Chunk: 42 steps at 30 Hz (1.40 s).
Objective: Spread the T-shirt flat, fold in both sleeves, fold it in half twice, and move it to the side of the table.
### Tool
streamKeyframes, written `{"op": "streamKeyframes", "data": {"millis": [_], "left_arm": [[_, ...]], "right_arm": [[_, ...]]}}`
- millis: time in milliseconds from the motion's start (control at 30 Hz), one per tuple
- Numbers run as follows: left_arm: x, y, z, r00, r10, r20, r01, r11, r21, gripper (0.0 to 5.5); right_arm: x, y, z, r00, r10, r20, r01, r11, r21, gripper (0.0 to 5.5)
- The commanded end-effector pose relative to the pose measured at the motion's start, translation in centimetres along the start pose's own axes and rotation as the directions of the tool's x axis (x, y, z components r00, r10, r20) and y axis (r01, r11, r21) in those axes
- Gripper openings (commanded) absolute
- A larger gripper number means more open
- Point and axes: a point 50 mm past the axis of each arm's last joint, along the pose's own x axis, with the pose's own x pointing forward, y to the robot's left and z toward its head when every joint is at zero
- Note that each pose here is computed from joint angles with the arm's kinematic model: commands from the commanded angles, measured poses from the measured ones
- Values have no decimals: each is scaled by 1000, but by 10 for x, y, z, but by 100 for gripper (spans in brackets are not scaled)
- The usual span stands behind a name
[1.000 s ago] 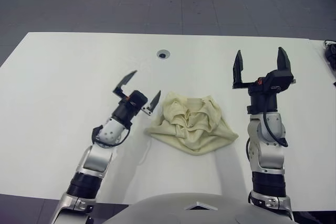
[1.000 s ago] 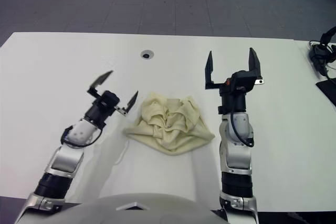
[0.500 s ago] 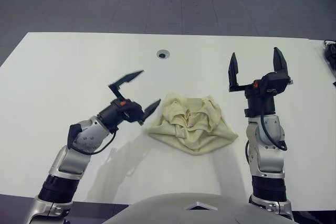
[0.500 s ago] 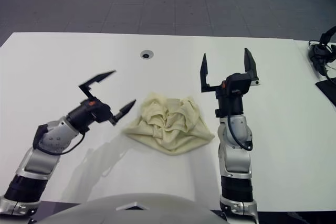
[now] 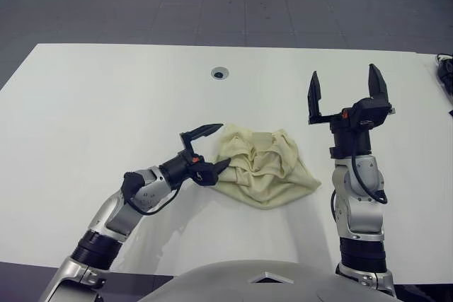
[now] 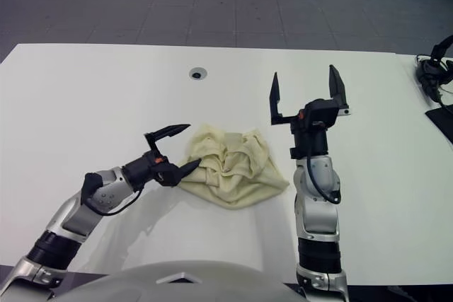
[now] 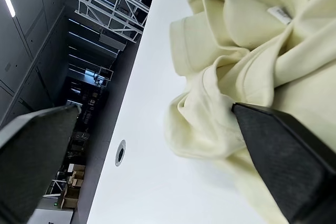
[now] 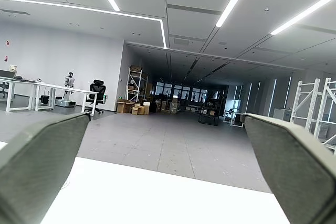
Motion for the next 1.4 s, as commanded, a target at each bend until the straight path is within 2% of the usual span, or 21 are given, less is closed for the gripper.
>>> {"op": "streamKeyframes", "data": {"millis": [33, 200, 500, 600, 867, 1200, 1400], "left_arm": [[-2, 1, -4, 1000, -16, -20, 16, 1000, 26, 540], [-7, -1, 1, 997, -82, 12, 81, 996, 29, 540], [-18, 15, 3, 995, -95, 18, 94, 995, 41, 540], [-20, 6, 0, 986, -166, -31, 167, 985, 51, 540], [-13, -13, -4, 975, -214, -57, 215, 977, 9, 540], [-5, -14, -2, 985, -167, -38, 167, 986, 3, 540], [-6, -3, 4, 992, -123, -11, 122, 992, -9, 540]], "right_arm": [[1, 1, 2, 1000, 4, 2, -4, 1000, -5, 540], [2, 1, 2, 1000, 5, 2, -5, 1000, -3, 540], [1, 3, 2, 1000, 11, 0, -11, 1000, -9, 540], [1, 3, 2, 1000, 10, -1, -10, 1000, -11, 540], [1, 2, 4, 1000, 11, 7, -11, 1000, -6, 540], [1, 3, 5, 1000, 19, 11, -19, 1000, -14, 540], [-1, 5, 7, 999, 29, 16, -29, 999, -26, 540]]}}
